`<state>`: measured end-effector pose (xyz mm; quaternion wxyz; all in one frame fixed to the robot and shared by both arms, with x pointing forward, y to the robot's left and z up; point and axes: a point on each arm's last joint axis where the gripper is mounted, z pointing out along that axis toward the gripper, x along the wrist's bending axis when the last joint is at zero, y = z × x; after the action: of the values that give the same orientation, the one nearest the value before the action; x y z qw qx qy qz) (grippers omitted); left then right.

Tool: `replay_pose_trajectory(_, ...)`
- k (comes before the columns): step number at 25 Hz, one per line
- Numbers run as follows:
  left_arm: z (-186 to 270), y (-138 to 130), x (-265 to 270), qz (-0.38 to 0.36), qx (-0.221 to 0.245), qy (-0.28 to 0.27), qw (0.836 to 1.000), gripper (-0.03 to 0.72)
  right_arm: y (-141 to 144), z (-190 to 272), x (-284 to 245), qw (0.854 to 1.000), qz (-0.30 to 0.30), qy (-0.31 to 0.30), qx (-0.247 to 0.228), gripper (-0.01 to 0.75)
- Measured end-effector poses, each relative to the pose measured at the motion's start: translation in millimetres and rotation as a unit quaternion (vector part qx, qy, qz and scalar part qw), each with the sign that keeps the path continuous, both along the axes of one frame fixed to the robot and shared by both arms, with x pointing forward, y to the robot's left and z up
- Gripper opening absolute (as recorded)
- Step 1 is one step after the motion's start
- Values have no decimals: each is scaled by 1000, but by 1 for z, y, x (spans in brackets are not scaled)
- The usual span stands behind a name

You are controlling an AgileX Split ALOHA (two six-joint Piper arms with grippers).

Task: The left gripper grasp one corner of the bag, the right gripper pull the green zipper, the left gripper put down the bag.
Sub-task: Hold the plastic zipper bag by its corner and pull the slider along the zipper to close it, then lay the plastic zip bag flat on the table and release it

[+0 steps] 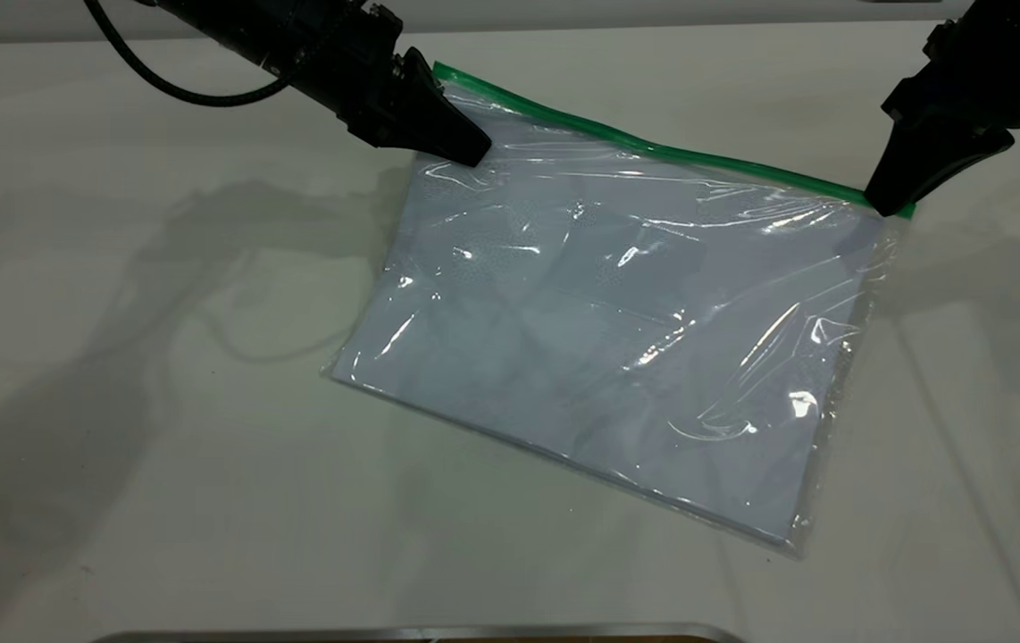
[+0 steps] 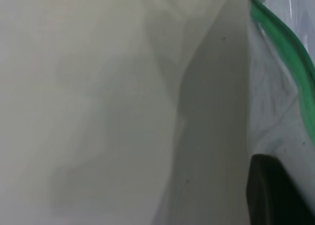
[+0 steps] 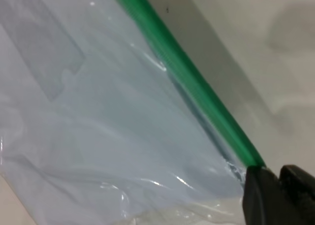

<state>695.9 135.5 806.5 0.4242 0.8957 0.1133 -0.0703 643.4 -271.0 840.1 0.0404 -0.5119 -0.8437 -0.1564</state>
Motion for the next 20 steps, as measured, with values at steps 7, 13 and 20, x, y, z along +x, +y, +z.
replay_pose_trajectory(7,-3,2,0,-8,26,-10,1000,110,-8,-1,2,1000,0,-9,-17,141)
replay_pose_trajectory(13,-7,12,7,52,59,9,997,414,-15,13,17,999,6,-36,-26,465)
replay_pose_trajectory(20,24,24,13,117,140,26,983,670,-14,80,45,995,0,-103,-15,629)
